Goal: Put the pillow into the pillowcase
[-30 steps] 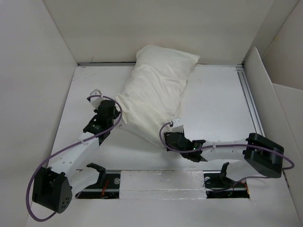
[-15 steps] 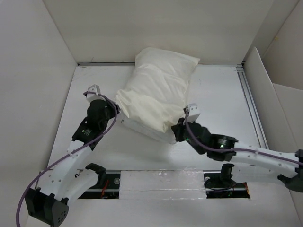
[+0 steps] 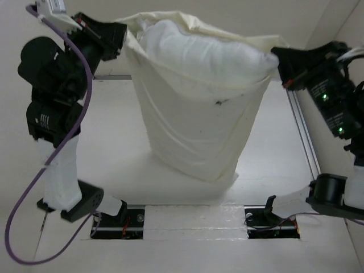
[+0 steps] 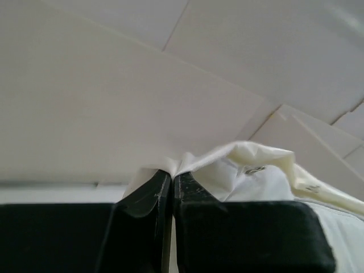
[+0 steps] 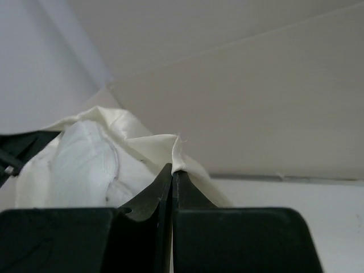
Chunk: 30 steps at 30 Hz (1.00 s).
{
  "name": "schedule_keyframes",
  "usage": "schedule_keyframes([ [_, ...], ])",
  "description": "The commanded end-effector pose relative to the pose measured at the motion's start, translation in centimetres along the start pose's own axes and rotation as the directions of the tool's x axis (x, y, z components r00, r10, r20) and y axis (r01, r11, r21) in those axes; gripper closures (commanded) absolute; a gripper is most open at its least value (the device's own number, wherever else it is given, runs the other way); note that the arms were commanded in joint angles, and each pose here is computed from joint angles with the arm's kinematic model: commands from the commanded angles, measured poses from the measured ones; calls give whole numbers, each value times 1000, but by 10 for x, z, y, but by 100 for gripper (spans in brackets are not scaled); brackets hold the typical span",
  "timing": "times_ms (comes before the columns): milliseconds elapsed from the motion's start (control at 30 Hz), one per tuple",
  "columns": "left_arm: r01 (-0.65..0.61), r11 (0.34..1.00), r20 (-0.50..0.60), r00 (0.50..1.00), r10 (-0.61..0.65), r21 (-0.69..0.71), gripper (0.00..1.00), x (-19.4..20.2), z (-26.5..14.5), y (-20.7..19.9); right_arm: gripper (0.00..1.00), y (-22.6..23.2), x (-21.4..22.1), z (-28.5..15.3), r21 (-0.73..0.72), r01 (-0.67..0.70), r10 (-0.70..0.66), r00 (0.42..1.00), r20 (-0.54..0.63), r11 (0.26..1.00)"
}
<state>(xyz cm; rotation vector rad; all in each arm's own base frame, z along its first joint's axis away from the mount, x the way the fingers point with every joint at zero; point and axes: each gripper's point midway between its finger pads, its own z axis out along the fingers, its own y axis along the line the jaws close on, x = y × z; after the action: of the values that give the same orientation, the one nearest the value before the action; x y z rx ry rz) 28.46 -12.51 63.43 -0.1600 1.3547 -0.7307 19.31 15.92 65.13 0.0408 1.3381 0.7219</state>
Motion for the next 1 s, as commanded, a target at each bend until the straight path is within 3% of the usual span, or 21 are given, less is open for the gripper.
schedule_keyframes([
  [0,-6,996,31,1000,4,84,100,-23,10,-25,100,-31,-12,12,137,204,-206,979,-1,969],
  [67,18,994,2,1000,-18,112,100,-12,9,-27,100,-49,-6,24,213,245,-248,969,-13,946],
  [200,54,985,6,998,-56,165,100,5,8,-27,100,-59,19,23,195,280,-271,960,-75,940],
  [267,53,984,16,998,-57,172,100,4,5,-27,100,-62,10,12,185,253,-247,968,-51,950],
  [467,31,974,153,986,-66,223,100,-52,-33,-51,100,-50,-56,-36,74,149,-157,981,114,986],
  [567,30,983,241,968,-75,182,100,-79,-52,-48,100,-58,-39,-26,120,195,-204,977,67,973],
  [633,50,987,274,957,-92,156,100,-84,-55,-42,100,-62,-12,-16,134,255,-253,967,-30,958],
  [700,63,987,292,951,-105,147,100,-82,-58,-36,100,-55,-33,-40,70,165,-167,986,17,984],
  [733,84,990,309,944,-114,111,100,-83,-60,-28,100,-43,-57,-51,-2,118,-117,988,102,993],
  [767,91,992,320,940,-115,87,100,-82,-60,-22,100,-43,-51,-50,-5,105,-104,989,110,994],
  [800,98,991,364,923,-125,91,100,-93,-73,-22,100,-51,-79,-74,-7,55,-53,978,201,998],
  [867,119,991,422,896,-135,64,100,-105,-84,-15,100,-72,-103,-87,99,8,-34,964,265,995],
  [967,146,988,457,876,-152,48,100,-119,-96,-14,100,-76,-54,-50,183,126,-148,983,110,975],
])
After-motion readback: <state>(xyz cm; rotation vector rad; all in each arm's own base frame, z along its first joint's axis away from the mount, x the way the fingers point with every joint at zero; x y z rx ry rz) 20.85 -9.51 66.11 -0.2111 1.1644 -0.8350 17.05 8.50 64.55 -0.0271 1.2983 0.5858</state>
